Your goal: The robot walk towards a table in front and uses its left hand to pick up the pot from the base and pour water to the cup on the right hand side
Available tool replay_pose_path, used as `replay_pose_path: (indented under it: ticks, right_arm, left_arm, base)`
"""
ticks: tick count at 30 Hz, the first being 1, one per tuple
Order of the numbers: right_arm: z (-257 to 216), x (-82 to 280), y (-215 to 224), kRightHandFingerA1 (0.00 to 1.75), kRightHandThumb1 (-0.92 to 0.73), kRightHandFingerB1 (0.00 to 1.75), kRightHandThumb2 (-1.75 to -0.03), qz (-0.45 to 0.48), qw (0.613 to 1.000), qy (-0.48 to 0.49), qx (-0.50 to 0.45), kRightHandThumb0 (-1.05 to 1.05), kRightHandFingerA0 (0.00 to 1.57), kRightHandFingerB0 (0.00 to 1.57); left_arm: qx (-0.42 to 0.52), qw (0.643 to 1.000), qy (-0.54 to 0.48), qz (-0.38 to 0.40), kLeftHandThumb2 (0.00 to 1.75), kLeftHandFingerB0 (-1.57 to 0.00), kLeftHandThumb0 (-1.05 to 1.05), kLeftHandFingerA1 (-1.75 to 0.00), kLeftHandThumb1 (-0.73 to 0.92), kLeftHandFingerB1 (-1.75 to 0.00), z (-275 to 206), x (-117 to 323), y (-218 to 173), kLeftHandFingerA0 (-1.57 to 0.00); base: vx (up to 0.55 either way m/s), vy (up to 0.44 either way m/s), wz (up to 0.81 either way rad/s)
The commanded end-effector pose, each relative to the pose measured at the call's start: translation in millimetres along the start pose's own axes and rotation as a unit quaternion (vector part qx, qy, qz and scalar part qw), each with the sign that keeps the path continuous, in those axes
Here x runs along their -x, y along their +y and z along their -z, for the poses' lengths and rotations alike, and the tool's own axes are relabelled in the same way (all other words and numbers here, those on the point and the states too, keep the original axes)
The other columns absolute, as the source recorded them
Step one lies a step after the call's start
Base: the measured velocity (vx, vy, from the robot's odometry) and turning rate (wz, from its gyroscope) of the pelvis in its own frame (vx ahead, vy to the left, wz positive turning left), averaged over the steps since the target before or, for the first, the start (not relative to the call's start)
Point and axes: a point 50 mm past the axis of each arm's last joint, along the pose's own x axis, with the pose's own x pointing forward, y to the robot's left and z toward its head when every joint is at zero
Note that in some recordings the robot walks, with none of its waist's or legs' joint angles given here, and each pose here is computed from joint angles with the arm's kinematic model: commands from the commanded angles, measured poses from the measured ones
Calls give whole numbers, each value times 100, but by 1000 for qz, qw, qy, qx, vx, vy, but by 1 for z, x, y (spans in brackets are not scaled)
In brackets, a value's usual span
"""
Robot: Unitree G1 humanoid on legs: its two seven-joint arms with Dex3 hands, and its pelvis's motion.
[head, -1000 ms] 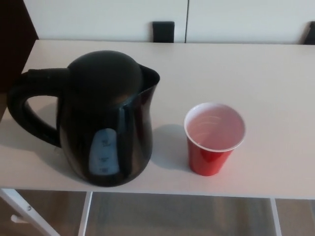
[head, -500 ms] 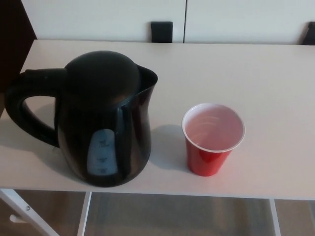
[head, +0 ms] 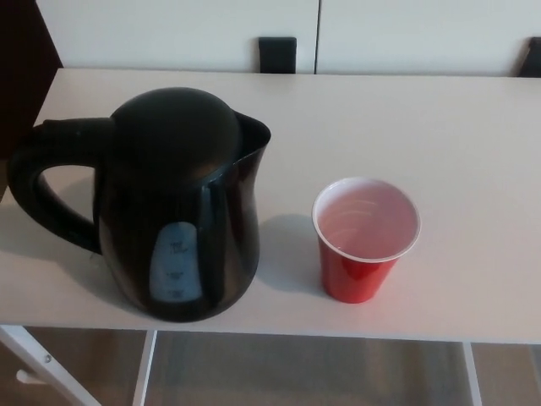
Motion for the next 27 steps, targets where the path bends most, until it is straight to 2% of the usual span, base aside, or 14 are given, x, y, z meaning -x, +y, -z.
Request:
replay_pose_path:
  ticks: [1, 2, 3, 9, 10, 15, 21, 27]
  right_arm:
    - [-6, 2, -10, 50, -50, 40, -54, 12, 1000, -10, -17, -18, 65, 46]
    - [-6, 2, -10, 50, -50, 40, -54, 12, 1000, -10, -17, -18, 65, 46]
    - [-7, 1, -8, 50, -56, 41, -56, 13, 1000, -14, -1, -22, 69, 49]
    - [-11, 0, -6, 50, -57, 40, -56, 14, 1000, -23, 10, -21, 70, 48]
    - [-12, 0, -5, 50, -55, 41, -56, 11, 999, -26, 18, -22, 69, 48]
    - [-11, -1, -5, 50, -49, 41, -54, 12, 1000, -23, 15, -22, 68, 48]
    - [-12, -1, -6, 50, -50, 40, -55, 16, 999, -24, 24, -23, 72, 49]
    - [-14, -1, -3, 50, -48, 41, -54, 8, 999, -32, 30, -22, 66, 49]
  left_arm:
    - [-18, 983, -134, 126, 58, -10, -12, -27, 57, -28, -91, -9, -64, -9]
    - [-18, 983, -133, 125, 58, -10, -12, -27, 57, -28, -91, -9, -64, -9]
    - [-25, 975, -145, 166, 55, -11, -4, -32, 54, -27, -97, -17, -87, -7]
    - [-24, 970, -137, 199, 56, -11, -8, -28, 51, -27, -99, -21, -103, -9]
    - [-27, 969, -133, 207, 97, 0, -8, -51, 56, -48, -99, -24, -109, -3]
    - [-33, 970, -113, 213, 94, 0, -9, -51, 52, -47, -94, -28, -123, -2]
    - [-33, 970, -91, 222, 93, 0, -14, -51, 49, -48, -83, -32, -131, -3]
    - [-21, 971, -79, 225, 88, 0, -16, -50, 40, -47, -78, -33, -136, -2]
  base:
    - [0, 0, 0]
    - [0, 0, 0]
    - [0, 0, 0]
    - [0, 0, 0]
    - [0, 0, 0]
    - [0, 0, 0]
    - [0, 0, 0]
    - [0, 0, 0]
